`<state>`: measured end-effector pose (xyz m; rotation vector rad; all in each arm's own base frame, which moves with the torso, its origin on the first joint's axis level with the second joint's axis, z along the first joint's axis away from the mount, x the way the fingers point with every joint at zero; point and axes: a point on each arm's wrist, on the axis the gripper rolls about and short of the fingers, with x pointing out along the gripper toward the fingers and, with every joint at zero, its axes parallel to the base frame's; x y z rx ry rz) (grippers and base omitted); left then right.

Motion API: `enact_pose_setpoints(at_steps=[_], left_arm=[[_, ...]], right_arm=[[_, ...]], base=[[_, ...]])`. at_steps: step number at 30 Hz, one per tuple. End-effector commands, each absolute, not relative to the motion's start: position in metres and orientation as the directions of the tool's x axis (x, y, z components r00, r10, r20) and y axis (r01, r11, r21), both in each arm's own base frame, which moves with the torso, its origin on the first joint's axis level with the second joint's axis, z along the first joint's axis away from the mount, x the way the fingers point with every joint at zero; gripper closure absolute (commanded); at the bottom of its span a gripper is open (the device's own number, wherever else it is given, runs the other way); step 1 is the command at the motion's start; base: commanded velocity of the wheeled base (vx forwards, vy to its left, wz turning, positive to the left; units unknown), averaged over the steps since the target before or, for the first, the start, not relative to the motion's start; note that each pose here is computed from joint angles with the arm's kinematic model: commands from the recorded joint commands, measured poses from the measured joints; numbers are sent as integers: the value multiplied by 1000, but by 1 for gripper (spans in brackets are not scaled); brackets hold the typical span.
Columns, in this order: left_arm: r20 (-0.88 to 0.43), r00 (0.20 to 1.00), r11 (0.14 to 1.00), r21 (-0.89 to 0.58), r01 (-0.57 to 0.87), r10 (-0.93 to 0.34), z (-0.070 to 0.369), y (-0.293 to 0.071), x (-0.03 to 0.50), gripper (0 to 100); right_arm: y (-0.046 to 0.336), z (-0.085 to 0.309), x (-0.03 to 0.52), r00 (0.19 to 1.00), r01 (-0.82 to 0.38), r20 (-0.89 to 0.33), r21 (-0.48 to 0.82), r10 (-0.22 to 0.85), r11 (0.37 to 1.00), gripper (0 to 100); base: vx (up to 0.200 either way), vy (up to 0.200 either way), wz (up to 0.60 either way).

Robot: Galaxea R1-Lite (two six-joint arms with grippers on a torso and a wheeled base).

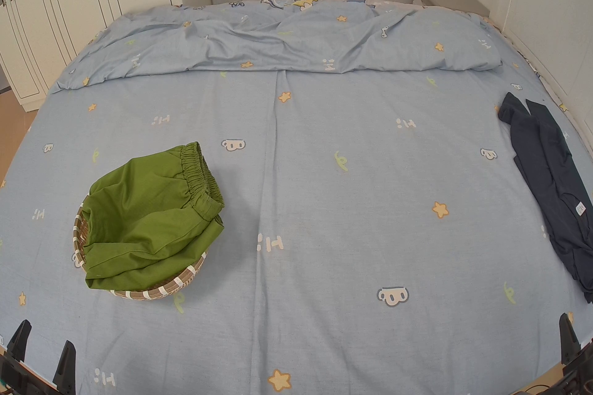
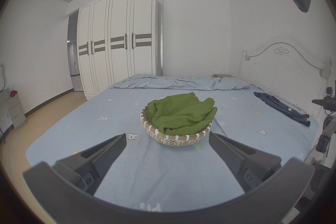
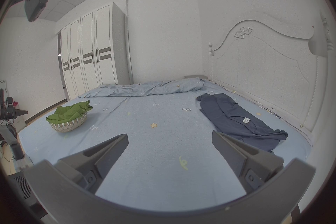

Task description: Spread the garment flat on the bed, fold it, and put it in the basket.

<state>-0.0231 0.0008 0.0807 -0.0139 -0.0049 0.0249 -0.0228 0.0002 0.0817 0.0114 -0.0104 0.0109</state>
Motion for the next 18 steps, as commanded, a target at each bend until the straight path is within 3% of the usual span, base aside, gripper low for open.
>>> enact_pose_setpoints(at_steps=[1, 18], left_arm=[[0, 1000, 1000, -15, -28, 28, 75, 1, -23, 0], [0, 1000, 1000, -5, -28, 28, 75, 1, -23, 0]], right_arm=[[0, 77, -22, 1000, -8, 5, 15, 8, 1000, 0], [0, 77, -22, 1000, -6, 5, -3, 6, 1000, 0]], base=[[0, 0, 0], [0, 0, 0]])
